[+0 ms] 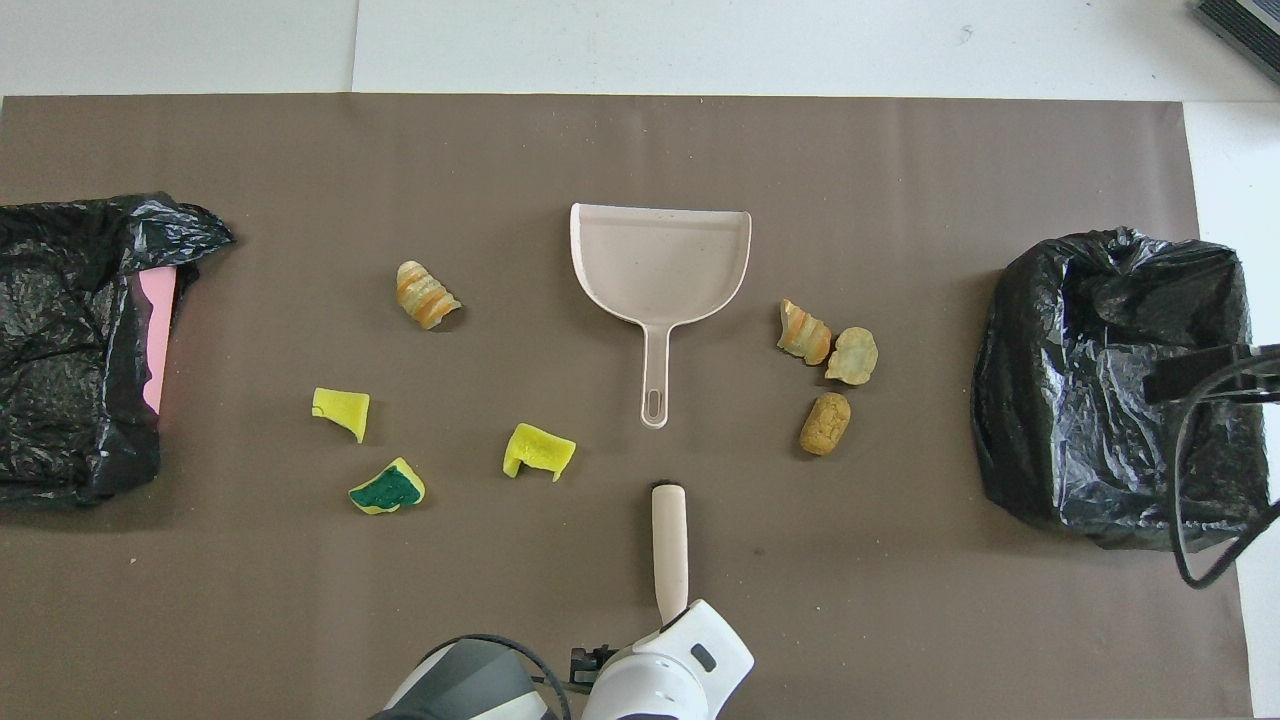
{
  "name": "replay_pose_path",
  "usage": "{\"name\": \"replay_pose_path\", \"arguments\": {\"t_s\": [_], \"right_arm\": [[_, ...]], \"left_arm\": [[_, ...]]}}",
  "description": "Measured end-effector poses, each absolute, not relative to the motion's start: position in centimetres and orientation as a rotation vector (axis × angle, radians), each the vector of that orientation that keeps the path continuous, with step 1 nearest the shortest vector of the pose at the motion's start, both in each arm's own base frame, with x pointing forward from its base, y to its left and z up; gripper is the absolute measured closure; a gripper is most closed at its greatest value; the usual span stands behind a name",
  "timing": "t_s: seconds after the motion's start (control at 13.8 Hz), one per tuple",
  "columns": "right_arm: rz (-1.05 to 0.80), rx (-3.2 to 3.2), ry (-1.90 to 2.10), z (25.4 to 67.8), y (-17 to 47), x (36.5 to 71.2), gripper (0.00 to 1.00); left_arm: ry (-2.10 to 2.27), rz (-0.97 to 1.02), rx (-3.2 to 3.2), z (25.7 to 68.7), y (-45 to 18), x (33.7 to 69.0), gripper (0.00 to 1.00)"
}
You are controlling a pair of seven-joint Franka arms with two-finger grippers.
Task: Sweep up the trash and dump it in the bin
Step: 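Reach the left gripper to the brush handle and grasp it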
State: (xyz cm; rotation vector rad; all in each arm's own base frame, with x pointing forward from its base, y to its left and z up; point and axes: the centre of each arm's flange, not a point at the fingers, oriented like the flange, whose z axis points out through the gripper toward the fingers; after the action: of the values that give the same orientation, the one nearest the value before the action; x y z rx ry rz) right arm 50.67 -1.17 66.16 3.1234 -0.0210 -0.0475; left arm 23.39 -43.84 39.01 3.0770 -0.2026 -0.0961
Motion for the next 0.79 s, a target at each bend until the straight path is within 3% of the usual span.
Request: {"name": "replay_pose_path", "arguments": {"t_s": [0.65,0.79], "right_arm": [[-0.149,3.122,0.055,64.8,-0.8,49.5,0.0],[-0.163,3.123,0.052,64.4,-1.0,49.3,0.0]], "left_arm": [[-0.189,-0.167,3.105,34.9,-45.8,21.6,0.01],[-0.179,-0.183,3.102,34.8,-46.0,21.1,0.05]]}}
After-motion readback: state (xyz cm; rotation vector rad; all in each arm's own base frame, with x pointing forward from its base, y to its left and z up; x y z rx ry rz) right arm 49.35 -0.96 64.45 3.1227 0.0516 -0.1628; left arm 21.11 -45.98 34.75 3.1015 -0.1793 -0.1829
